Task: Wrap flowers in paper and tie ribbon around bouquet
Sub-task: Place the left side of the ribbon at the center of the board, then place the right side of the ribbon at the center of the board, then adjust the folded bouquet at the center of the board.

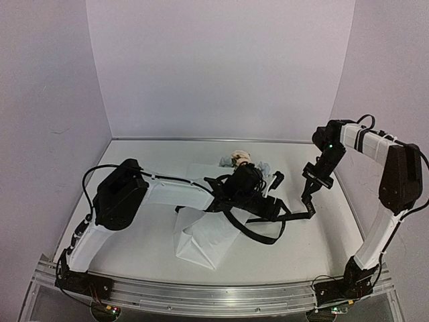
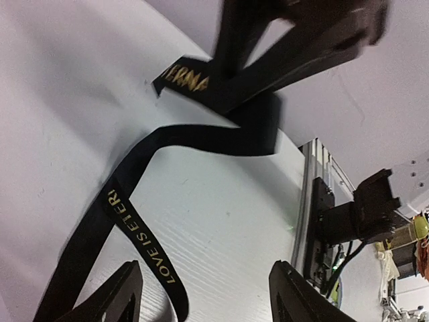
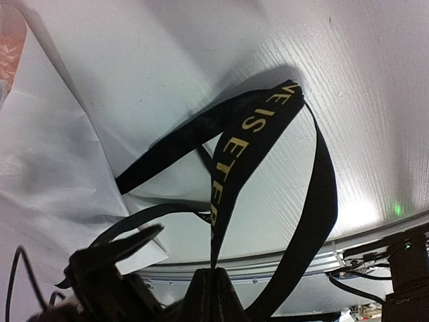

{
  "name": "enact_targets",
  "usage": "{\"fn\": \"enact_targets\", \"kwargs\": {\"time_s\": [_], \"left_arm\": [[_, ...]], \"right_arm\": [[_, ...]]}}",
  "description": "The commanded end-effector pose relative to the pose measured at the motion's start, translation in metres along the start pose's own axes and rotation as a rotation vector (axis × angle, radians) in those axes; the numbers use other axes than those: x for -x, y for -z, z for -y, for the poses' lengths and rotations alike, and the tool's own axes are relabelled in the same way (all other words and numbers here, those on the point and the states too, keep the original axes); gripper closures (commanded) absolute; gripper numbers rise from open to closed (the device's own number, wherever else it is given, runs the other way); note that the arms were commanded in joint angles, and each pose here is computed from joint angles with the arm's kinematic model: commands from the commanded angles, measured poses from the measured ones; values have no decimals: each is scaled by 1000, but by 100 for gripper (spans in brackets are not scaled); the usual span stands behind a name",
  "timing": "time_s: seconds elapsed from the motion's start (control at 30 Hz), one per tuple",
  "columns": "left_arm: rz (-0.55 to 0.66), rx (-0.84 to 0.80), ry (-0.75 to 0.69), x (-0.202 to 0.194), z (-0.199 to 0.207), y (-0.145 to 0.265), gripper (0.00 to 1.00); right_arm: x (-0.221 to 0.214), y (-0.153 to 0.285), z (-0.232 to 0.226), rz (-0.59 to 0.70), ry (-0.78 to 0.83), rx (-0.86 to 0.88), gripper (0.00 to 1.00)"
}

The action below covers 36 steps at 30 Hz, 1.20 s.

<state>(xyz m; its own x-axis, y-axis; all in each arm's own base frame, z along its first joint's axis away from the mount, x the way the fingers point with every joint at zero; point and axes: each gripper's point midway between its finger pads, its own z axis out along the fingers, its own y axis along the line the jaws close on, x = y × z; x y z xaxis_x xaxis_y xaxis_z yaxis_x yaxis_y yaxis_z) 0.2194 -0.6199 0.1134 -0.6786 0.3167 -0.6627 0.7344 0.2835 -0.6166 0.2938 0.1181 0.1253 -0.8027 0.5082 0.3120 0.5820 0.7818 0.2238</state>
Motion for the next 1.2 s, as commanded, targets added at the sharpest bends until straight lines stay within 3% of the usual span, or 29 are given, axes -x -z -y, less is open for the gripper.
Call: {"fn": "enact_targets", "kwargs": {"time_s": [0.0, 0.13, 0.23, 0.27, 0.4, 0.53, 0.6, 0.73, 0.87, 1.07, 1.17], "left_arm": [[144, -27, -136, 67, 64, 60, 28], [157, 30, -150, 72, 65, 80, 23], [160, 98, -147, 70, 62, 100, 22], [172, 133, -143, 71, 60, 112, 22], [211, 348, -95, 52, 30, 172, 26], [227, 555, -31, 13, 0, 241, 31], [205, 604, 4, -15, -10, 267, 32], [158, 621, 69, -67, -18, 296, 32], [113, 559, 69, -96, -4, 297, 30], [-5, 637, -3, -128, -1, 281, 33], [-31, 639, -41, -137, 4, 273, 35]], "right_arm": [[1, 9, -9, 4, 39, 7, 100], [5, 12, -18, 14, 51, 20, 100], [6, 12, -20, 12, 58, 13, 91], [4, 12, -20, 12, 74, 8, 85], [-11, 12, -14, 42, 171, -38, 43], [-25, 13, -11, 46, 223, -65, 21], [-38, 12, -11, 54, 264, -78, 16], [-66, -12, -16, 94, 342, -82, 18], [-87, -46, -31, 162, 386, -27, 26], [-122, -85, -56, 235, 508, 24, 50], [-134, -98, -65, 258, 546, 42, 57]]}}
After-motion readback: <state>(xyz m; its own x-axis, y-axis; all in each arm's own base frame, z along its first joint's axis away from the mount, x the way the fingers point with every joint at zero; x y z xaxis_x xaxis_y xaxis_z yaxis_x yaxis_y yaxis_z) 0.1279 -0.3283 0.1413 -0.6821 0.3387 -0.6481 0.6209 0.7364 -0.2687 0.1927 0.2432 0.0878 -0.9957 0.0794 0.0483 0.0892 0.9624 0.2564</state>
